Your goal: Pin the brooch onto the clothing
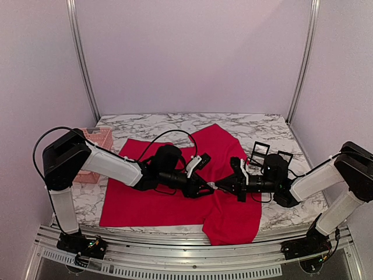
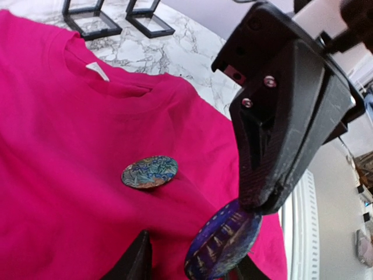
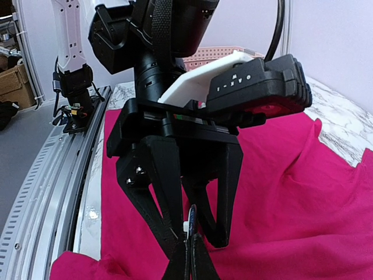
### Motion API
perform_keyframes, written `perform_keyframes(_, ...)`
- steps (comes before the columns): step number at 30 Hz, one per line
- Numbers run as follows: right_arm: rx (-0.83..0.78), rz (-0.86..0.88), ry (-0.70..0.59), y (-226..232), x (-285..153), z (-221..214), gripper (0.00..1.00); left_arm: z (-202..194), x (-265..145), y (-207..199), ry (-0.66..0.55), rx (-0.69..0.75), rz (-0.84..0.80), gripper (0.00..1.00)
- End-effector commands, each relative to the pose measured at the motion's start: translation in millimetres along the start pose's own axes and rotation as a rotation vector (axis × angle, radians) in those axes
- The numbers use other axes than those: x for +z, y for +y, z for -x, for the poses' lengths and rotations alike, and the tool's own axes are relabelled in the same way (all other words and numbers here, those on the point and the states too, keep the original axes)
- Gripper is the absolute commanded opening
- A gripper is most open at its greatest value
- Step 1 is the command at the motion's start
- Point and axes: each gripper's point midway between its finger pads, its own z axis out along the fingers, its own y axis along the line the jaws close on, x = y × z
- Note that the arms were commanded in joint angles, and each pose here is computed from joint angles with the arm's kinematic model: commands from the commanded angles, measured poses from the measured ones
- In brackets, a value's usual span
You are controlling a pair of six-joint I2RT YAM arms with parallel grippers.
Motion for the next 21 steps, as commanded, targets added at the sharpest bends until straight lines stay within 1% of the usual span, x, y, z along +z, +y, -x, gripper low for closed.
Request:
perform_keyframes(1,0.015,0.046,-0.027,4.8,-0.4,8.7,0.0,21.0,-12.8,-6.9,-0.075,0.127,-0.008,0.44)
perform_keyframes(4,0.034,0.041,-0.023,0.1,-1.9,3.9,0.0,27.5,-15.5,-16.2,-0.096,0.187,-0.049,0.46)
perform_keyframes(6,0.074,0.041,-0.028,-3.1,-5.5,2.6,0.0,25.9,-16.7,-21.4,-0.084,0.206,-0.081,0.5)
perform_keyframes(10,0.096,0.045,-0.04,-6.4,-10.4,2.7,0.0,18.5,-21.6,-30.8,-0.049,0.257,-0.139,0.59)
perform_keyframes(11,0.095,0.048,-0.04,-6.0,-10.7,2.6,0.0,16.2,-22.8,-31.3,-0.04,0.271,-0.145,0.61)
perform_keyframes(12,0.092,0.052,-0.044,-5.7,-11.1,3.5,0.0,13.9,-24.3,-30.7,-0.03,0.283,-0.145,0.66)
perform_keyframes(14,0.095,0.055,-0.043,-6.0,-11.9,2.4,0.0,11.7,-27.4,-27.5,-0.019,0.313,-0.138,0.7)
perform_keyframes(16,0.095,0.064,-0.043,-5.2,-12.4,2.2,0.0,13.4,-30.8,-26.0,-0.019,0.362,-0.132,0.72)
perform_keyframes(17,0.095,0.07,-0.043,-4.5,-12.7,2.1,0.0,15.0,-31.7,-24.8,-0.021,0.386,-0.127,0.71)
perform_keyframes(18,0.096,0.075,-0.044,-4.4,-12.9,1.8,0.0,16.4,-32.1,-22.5,-0.023,0.395,-0.117,0.67)
perform_keyframes(19,0.097,0.084,-0.046,-3.4,-13.1,1.7,0.0,18.4,-31.9,-18.5,-0.024,0.398,-0.103,0.59)
perform_keyframes(21,0.101,0.089,-0.046,-3.9,-13.0,0.8,0.0,21.8,-30.8,-7.5,-0.028,0.389,-0.058,0.39)
